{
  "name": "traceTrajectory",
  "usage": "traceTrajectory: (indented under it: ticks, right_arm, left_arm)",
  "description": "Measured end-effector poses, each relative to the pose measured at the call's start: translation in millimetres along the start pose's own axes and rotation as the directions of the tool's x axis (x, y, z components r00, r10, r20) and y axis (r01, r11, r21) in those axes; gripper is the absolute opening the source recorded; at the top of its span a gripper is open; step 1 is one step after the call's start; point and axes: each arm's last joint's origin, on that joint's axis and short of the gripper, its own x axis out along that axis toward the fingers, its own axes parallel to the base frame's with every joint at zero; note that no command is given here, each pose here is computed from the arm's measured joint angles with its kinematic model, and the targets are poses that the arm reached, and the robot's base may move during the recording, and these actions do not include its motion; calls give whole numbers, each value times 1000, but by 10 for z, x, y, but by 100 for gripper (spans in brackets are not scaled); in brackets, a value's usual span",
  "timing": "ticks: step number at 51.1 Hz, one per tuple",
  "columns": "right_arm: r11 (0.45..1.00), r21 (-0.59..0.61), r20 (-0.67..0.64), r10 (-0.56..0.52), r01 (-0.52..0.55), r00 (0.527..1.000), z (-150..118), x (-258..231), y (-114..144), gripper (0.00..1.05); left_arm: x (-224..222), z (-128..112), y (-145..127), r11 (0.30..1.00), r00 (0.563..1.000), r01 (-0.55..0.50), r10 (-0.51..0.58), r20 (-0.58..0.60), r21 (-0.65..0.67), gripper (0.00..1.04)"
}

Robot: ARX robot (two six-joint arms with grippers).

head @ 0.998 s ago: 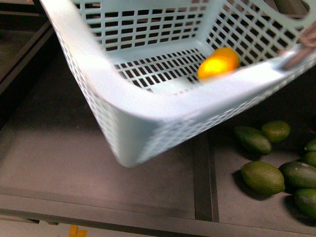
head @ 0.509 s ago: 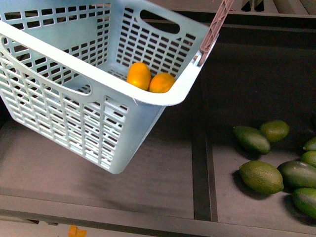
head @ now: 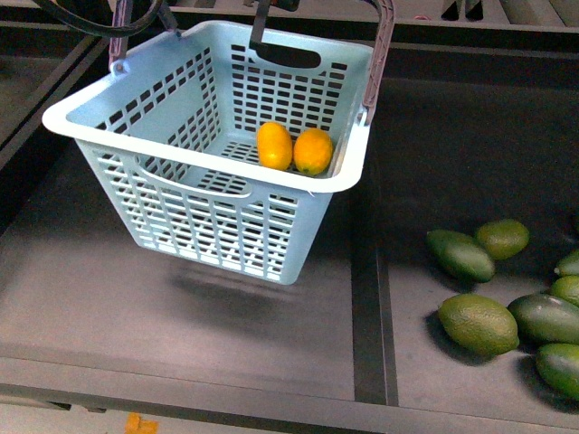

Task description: Pick lemon and mango into basket

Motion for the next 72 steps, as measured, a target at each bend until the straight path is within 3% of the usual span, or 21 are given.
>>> traceTrajectory:
  ticks: [14, 20, 34, 41, 45, 48, 50, 52, 56, 59, 60, 64, 66, 69, 72]
  right_arm:
    - [1000, 0, 0, 0, 0, 1000, 0, 0, 0, 96]
    - [1000, 0, 0, 0, 0, 1000, 0, 0, 0, 96]
    - [1000, 0, 0, 0, 0, 1000, 0, 0, 0, 96]
    - [1000, 0, 0, 0, 0, 1000, 0, 0, 0, 96]
    - [1000, 0, 0, 0, 0, 1000, 0, 0, 0, 96]
    - [1000, 0, 0, 0, 0, 1000, 0, 0, 0, 96]
    - [1000, 0, 0, 0, 0, 1000, 0, 0, 0, 96]
    - [1000, 0, 0, -1, 1, 1000, 0, 0, 0, 96]
    - [1000, 0, 0, -2, 2, 1000, 0, 0, -1, 96]
    - [1000, 0, 0, -2, 2, 1000, 0, 0, -1, 96]
    - [1000, 0, 0, -2, 2, 1000, 0, 0, -1, 96]
    - [1000, 0, 0, 0, 0, 1000, 0, 0, 0, 96]
    - [1000, 0, 0, 0, 0, 1000, 0, 0, 0, 96]
    - [1000, 0, 0, 0, 0, 1000, 0, 0, 0, 96]
    - [1000, 0, 0, 0, 0, 1000, 0, 0, 0, 96]
  left_arm:
    - [-104, 120, 215, 992, 996, -89, 91, 19, -84, 5]
    - [-169, 141, 290, 986, 988, -150, 153, 29, -70, 28]
    - [-440, 309, 458, 963, 954, -256, 266, 137, -86, 68]
    - [-926, 550, 458, 930, 910, -357, 366, 194, -81, 100]
    - [-1135, 620, 511, 925, 903, -374, 379, 200, -66, 97]
    - [-1159, 665, 616, 967, 968, -240, 232, 91, 87, 88]
    - [-1182, 708, 718, 971, 987, -158, 151, 50, 180, 82]
    - [-1209, 779, 894, 933, 998, -55, 49, 28, 354, 75]
    - [-1255, 936, 1197, 758, 990, 93, -137, 18, 645, 63]
    - [-1335, 1088, 1377, 589, 950, 161, -311, 38, 792, 52]
    - [-1354, 1115, 1396, 562, 939, 167, -342, 44, 810, 50]
    - [-1681, 1399, 1485, 387, 786, 161, -607, 119, 908, 30]
    - [-1831, 1497, 1571, 335, 759, 124, -638, 128, 934, 20]
    - [-1921, 1562, 1768, 291, 768, 98, -630, 113, 952, 5]
    - [-1952, 1600, 1946, 268, 788, 80, -607, 103, 960, 4]
